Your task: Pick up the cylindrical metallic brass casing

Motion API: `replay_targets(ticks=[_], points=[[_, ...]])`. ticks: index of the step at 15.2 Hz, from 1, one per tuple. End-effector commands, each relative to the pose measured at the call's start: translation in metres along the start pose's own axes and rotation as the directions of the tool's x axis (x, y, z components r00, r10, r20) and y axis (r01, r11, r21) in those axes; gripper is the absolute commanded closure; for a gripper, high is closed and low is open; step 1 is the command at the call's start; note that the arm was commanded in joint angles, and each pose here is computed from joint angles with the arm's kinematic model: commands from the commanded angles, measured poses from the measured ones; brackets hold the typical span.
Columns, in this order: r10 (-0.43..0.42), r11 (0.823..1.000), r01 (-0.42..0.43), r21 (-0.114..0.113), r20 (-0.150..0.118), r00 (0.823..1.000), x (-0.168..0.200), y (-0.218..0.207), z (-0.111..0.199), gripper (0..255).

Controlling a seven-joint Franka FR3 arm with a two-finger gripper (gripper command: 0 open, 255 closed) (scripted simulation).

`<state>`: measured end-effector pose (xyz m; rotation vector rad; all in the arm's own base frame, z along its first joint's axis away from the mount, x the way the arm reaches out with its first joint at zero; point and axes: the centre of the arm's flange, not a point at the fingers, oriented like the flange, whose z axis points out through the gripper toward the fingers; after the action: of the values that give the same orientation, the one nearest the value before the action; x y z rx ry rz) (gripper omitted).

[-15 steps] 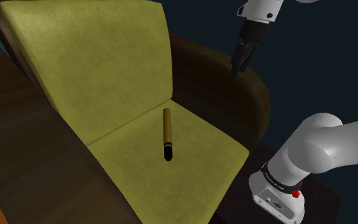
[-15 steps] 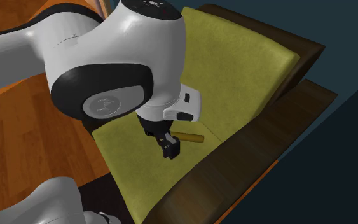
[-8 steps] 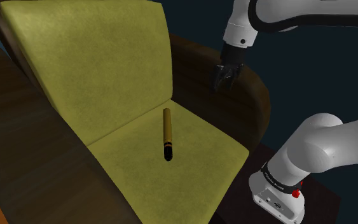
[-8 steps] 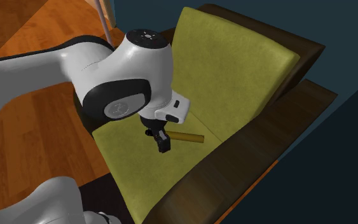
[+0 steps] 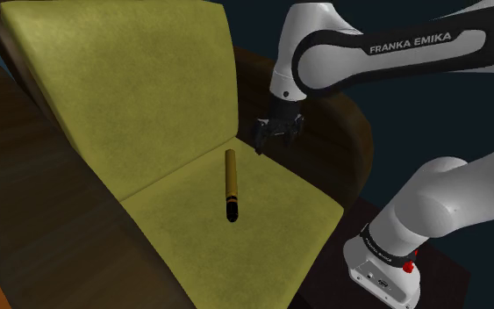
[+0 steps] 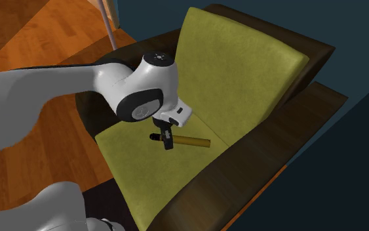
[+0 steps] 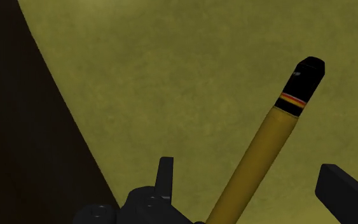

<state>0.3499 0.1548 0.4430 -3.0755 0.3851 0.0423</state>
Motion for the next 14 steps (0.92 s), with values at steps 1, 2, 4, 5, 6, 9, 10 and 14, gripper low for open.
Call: replay_targets(ticks=[1, 2, 4, 5, 6, 9, 10, 14], points=[[0.065, 0.998, -0.065, -0.004, -0.007, 0.998, 0.007, -0.016, 0.022, 0], [0.095, 0.995, -0.095, -0.006, -0.009, 0.995, 0.01, -0.024, 0.032, 0], [0.154, 0.988, -0.154, -0.011, -0.015, 0.988, 0.019, -0.038, 0.053, 0], [0.184, 0.983, -0.184, -0.014, -0.017, 0.983, 0.023, -0.045, 0.064, 0], [0.213, 0.977, -0.213, -0.016, -0.02, 0.977, 0.028, -0.052, 0.074, 0], [0.3, 0.953, -0.301, -0.023, -0.029, 0.954, 0.044, -0.072, 0.105, 0], [0.328, 0.944, -0.329, -0.025, -0.032, 0.944, 0.049, -0.078, 0.116, 0], [0.372, 0.927, -0.373, -0.027, -0.037, 0.928, 0.059, -0.087, 0.143, 0]])
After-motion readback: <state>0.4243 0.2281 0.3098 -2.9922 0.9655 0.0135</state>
